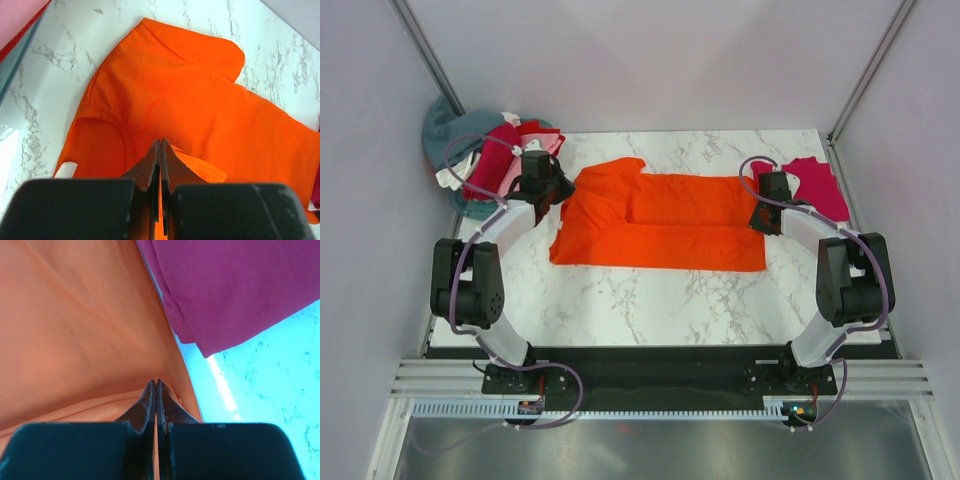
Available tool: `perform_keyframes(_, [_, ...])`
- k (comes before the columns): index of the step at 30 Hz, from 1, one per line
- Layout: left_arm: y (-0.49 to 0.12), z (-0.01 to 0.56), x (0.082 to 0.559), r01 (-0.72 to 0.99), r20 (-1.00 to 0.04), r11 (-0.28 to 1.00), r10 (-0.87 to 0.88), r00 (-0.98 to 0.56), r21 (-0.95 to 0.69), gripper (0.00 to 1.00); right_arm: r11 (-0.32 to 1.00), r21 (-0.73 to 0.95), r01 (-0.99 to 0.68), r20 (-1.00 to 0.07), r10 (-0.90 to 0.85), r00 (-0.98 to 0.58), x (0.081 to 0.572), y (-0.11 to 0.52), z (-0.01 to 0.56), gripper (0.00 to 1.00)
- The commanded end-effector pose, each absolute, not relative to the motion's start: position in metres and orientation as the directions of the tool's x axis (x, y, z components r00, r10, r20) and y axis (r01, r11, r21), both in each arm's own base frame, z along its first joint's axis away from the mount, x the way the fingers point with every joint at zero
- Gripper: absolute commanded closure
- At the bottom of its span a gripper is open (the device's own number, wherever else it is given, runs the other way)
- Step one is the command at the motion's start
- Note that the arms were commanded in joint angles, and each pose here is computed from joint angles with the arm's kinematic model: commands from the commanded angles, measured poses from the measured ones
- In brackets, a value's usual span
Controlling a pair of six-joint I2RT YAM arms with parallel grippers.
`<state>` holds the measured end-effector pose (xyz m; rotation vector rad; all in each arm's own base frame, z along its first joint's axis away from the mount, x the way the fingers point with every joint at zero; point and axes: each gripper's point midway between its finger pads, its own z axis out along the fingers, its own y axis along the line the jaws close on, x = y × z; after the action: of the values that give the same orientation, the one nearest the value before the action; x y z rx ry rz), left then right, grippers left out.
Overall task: Fold and stack the t-shirts
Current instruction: Fold the tshirt
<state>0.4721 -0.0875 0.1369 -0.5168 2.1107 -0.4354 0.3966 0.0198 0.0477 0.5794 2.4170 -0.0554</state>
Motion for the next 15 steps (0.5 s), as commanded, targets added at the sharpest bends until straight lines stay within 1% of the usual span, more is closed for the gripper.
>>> perform_keyframes(1, [-0.093,0.157,0.493,-0.172,-0.709,0.835,-0.538,-0.457,-0.523,0.98,0.891,0.106,0.441,-0.635,0.402,-0.660,0.405,0.012,0.060,1.00])
perform_keyframes(12, [-0.096,0.132,0.505,-0.205,-0.681,0.831,-0.545,-0.490,-0.518,0.98,0.888,0.107,0.447,-0.627,0.410,-0.663,0.414,0.014,0.053,1.00])
perform_keyframes(15, [-0.096,0.122,0.510,-0.217,-0.674,0.831,-0.545,-0.498,-0.512,0.98,0.886,0.110,0.451,-0.626,0.414,-0.661,0.415,0.014,0.052,0.96])
